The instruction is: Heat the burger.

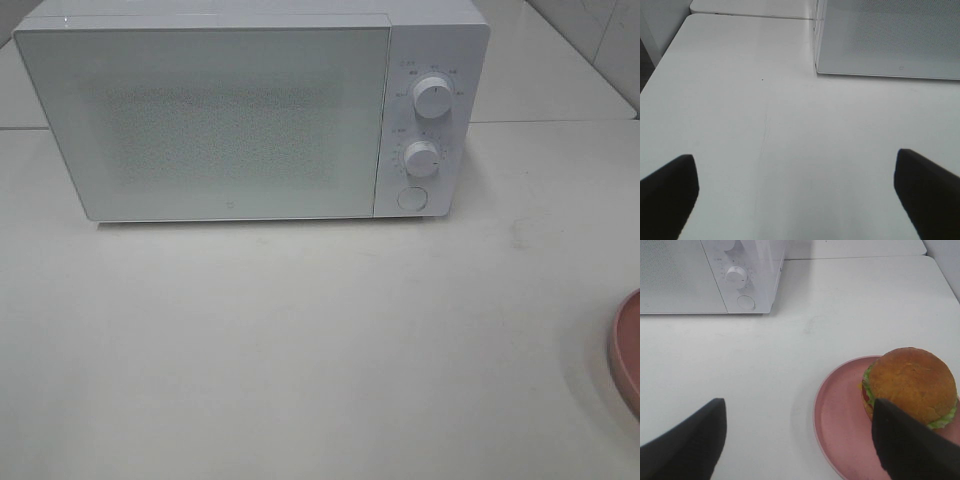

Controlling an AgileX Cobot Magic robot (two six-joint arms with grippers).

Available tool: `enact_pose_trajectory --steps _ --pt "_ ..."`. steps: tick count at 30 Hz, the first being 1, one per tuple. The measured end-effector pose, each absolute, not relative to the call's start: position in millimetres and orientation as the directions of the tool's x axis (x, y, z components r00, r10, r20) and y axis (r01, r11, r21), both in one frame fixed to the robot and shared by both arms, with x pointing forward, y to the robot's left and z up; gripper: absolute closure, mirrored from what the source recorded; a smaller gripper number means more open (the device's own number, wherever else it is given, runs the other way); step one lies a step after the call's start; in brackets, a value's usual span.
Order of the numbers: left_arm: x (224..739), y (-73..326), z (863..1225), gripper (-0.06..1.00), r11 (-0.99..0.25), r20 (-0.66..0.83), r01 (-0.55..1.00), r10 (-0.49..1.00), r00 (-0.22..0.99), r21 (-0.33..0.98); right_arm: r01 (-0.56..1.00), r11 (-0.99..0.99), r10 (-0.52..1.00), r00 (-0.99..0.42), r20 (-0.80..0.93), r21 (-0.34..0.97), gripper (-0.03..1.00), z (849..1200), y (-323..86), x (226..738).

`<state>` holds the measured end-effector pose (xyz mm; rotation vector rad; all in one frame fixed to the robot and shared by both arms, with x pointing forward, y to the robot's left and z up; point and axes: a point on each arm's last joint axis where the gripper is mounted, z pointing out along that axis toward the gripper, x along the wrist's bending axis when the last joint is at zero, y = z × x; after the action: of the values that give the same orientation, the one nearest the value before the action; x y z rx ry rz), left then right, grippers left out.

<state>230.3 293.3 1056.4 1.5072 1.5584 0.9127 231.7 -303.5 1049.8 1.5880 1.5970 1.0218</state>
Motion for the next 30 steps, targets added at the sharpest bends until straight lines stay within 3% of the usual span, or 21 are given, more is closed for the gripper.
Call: enact_pose_trajectory --steps 30 --pt "230.3 293.3 1056.4 -0.04 0.044 -0.047 0.448 0.999 -0.005 0.893 0.484 -0.041 0.996 -0.049 0.073 0.874 0.20 1049.8 -303.5 231.7"
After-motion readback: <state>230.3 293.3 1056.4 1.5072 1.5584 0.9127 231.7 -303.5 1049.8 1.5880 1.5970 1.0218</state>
